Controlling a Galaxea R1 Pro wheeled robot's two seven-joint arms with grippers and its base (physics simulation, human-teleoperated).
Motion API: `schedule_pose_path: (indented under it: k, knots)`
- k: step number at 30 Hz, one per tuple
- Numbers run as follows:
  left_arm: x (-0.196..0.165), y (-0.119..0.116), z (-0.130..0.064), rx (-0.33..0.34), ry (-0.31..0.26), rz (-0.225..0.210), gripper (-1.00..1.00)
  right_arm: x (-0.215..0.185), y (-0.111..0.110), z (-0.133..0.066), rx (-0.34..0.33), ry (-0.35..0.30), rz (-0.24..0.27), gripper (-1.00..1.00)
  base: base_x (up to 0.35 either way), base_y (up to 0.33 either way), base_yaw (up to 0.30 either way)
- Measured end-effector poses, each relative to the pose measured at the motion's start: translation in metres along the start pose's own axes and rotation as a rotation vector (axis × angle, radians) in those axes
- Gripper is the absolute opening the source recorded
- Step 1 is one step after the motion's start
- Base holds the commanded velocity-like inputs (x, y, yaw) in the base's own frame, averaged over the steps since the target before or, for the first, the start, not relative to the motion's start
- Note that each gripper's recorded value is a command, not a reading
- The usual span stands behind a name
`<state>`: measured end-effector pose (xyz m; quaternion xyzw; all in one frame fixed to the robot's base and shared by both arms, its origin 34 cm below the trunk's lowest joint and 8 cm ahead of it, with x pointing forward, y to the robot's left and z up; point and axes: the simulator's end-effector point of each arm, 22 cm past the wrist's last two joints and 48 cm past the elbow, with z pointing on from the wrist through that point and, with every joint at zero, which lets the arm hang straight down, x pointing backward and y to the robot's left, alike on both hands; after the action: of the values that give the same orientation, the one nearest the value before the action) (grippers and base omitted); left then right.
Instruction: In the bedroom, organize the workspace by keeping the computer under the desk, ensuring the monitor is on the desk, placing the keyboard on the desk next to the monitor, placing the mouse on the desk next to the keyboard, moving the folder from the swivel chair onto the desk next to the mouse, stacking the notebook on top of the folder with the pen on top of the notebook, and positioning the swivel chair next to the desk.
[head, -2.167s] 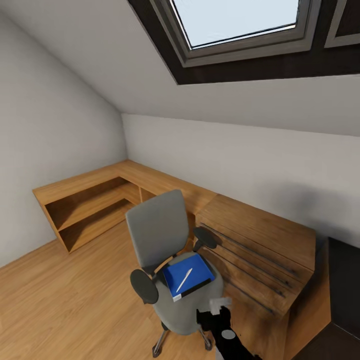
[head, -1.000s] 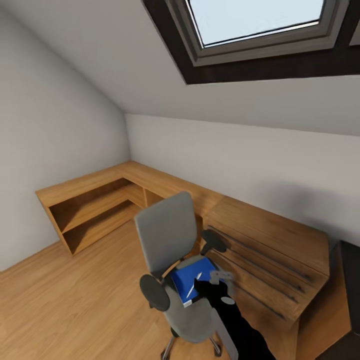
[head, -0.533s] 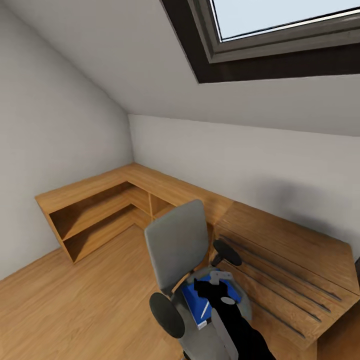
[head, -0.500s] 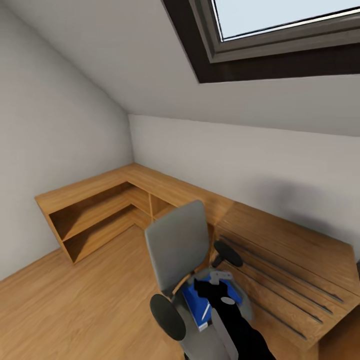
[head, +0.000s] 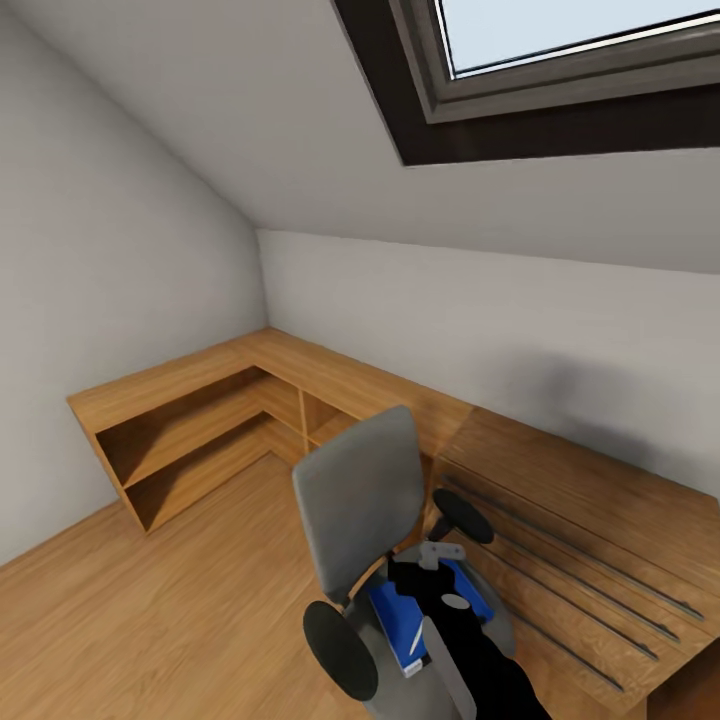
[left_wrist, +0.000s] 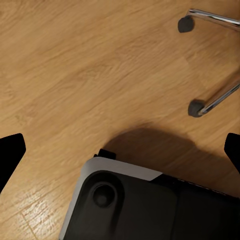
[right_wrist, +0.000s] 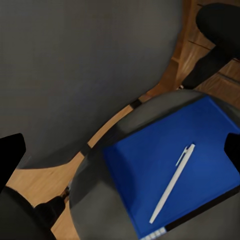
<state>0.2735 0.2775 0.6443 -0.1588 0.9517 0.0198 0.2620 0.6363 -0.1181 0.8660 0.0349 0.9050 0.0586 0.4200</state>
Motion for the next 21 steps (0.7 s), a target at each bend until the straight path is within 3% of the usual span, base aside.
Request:
schedule_pose_path:
  k: [21]
  knots:
    - [0.000, 0.001, 0.000, -0.001, 0.000, 0.000, 1.00, 0.013, -0.013, 0.002, 0.056, 0.032, 0.007, 1.00, 0.001, 0.035, -0.012]
